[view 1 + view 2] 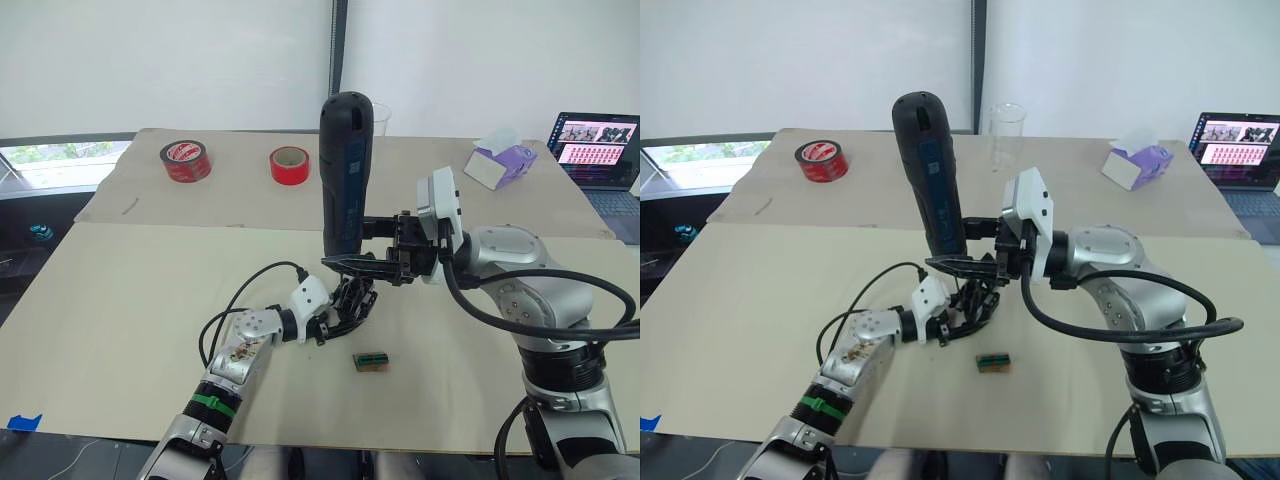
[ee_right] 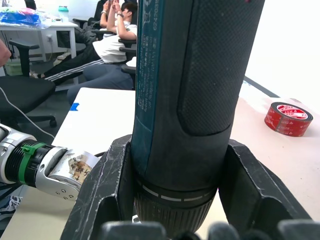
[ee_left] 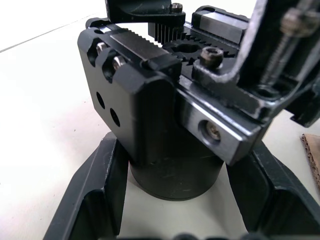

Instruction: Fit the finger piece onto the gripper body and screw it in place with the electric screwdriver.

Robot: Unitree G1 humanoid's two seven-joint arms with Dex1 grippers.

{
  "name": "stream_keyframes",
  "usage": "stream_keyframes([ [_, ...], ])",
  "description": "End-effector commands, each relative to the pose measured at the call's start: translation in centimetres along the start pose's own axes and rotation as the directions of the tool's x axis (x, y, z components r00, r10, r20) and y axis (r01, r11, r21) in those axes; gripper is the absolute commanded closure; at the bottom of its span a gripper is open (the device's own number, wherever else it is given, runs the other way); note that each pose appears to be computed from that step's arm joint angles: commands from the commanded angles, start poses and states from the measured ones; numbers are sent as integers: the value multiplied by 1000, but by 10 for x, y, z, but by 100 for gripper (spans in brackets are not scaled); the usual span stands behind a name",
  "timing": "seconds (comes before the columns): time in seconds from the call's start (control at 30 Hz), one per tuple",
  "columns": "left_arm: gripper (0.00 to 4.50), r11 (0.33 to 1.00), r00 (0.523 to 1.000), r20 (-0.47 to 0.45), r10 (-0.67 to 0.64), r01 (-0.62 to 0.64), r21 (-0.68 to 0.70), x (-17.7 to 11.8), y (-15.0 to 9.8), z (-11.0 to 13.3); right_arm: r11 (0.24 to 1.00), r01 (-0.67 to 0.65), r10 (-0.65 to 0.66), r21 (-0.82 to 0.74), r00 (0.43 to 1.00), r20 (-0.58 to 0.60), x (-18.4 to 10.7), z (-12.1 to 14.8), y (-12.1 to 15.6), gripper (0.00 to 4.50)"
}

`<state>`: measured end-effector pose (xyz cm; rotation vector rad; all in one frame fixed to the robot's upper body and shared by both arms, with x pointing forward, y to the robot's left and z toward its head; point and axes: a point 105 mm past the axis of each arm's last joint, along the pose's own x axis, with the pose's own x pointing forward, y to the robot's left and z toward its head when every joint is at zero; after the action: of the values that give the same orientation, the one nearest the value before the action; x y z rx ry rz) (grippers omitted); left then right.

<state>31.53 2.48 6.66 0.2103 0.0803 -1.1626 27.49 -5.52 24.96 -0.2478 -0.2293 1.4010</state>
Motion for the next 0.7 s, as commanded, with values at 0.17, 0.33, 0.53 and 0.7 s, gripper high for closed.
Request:
stream_keyframes([
  [0.17,215,996,997,-75,-36,29,-88,0,-13,-28,998,-26,28,-49,998,49,-1,15,5,257],
  [0.33,215,996,996,-76,-36,29,-89,-1,-13,-28,999,-26,28,-47,999,46,-1,13,6,257],
  [0.53,215,996,996,-76,-36,29,-88,0,-13,-28,999,-20,22,-48,999,44,-2,12,6,257],
  [0.7,215,996,996,-76,-36,29,-89,0,-13,-28,999,-3,5,-36,999,48,-2,9,4,257],
])
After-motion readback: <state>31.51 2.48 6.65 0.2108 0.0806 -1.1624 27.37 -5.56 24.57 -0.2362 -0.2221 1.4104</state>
